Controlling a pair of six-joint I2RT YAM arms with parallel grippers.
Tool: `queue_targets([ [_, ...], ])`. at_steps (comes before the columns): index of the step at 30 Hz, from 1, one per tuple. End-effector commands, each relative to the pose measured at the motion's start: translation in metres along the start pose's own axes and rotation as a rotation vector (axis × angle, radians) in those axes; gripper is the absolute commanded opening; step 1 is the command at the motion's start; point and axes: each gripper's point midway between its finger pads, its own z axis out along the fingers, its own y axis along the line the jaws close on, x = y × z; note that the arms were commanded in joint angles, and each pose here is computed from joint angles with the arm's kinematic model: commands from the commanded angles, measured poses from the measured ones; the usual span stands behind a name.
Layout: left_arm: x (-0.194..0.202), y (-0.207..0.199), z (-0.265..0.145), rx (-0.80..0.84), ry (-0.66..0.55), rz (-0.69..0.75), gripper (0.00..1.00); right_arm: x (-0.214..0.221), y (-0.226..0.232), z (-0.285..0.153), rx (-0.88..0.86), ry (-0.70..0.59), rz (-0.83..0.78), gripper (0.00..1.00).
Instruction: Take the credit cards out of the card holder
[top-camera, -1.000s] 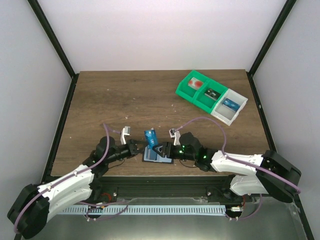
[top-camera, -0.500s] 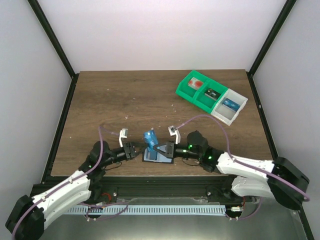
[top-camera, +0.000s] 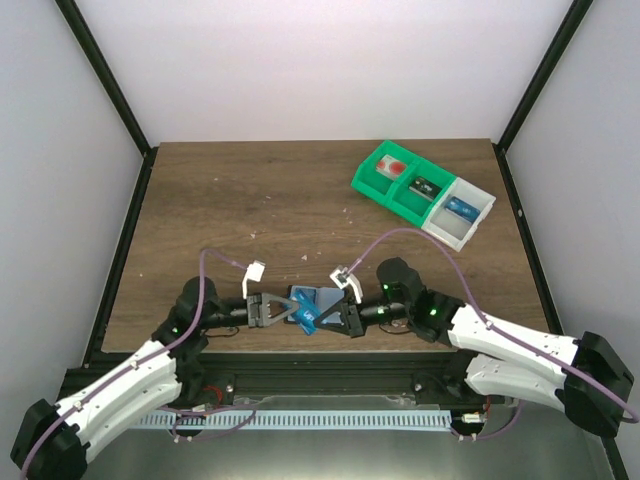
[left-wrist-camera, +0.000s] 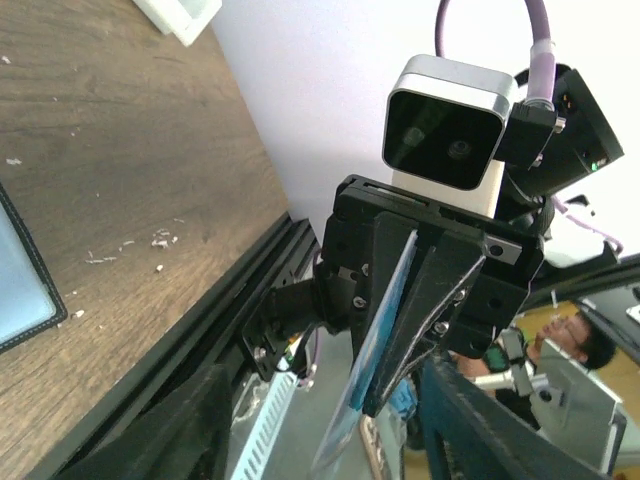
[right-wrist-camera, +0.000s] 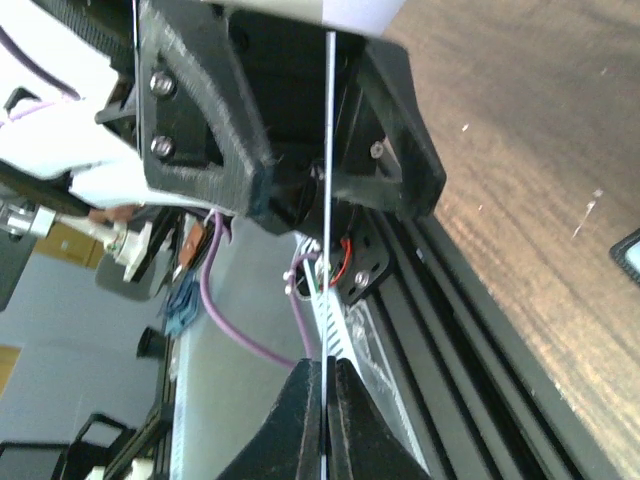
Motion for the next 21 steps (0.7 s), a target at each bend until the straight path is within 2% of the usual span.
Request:
queue_targets([
  [1, 0.004, -0.016, 0.001, 0.048, 0.054, 0.056, 0.4, 0.0, 0.024, -0.005, -0.081, 0.049, -0.067, 0.01],
  [4, 0.006, -0.017, 0.0, 0.055, 0.061, 0.054, 0.27, 0.002, 0.025, -0.006, -0.085, 0.069, -0.079, 0.01],
  [7, 0.009, -0.018, -0.001, 0.068, 0.071, 0.053, 0.02, 0.003, 0.023, -0.006, -0.074, 0.07, -0.075, 0.01],
  [9, 0.01, -0.019, -0.002, 0.074, 0.069, 0.049, 0.0, 0.0, 0.022, -0.006, -0.061, 0.059, -0.057, 0.02],
  [10, 0.01, -0.019, -0.003, 0.074, 0.063, 0.047, 0.0, -0.003, 0.018, -0.006, -0.034, 0.04, -0.036, 0.13],
  [13, 0.002, -0.017, -0.005, 0.055, 0.008, 0.027, 0.0, -0.018, 0.003, -0.009, 0.045, -0.072, 0.067, 0.26],
  [17, -0.017, -0.018, -0.01, 0.047, -0.123, 0.001, 0.0, -0.033, 0.009, -0.017, -0.046, -0.237, 0.183, 0.45],
  [21, -0.036, -0.017, -0.015, 0.046, -0.245, -0.003, 0.0, -0.046, 0.005, -0.021, -0.098, -0.348, 0.299, 0.47],
])
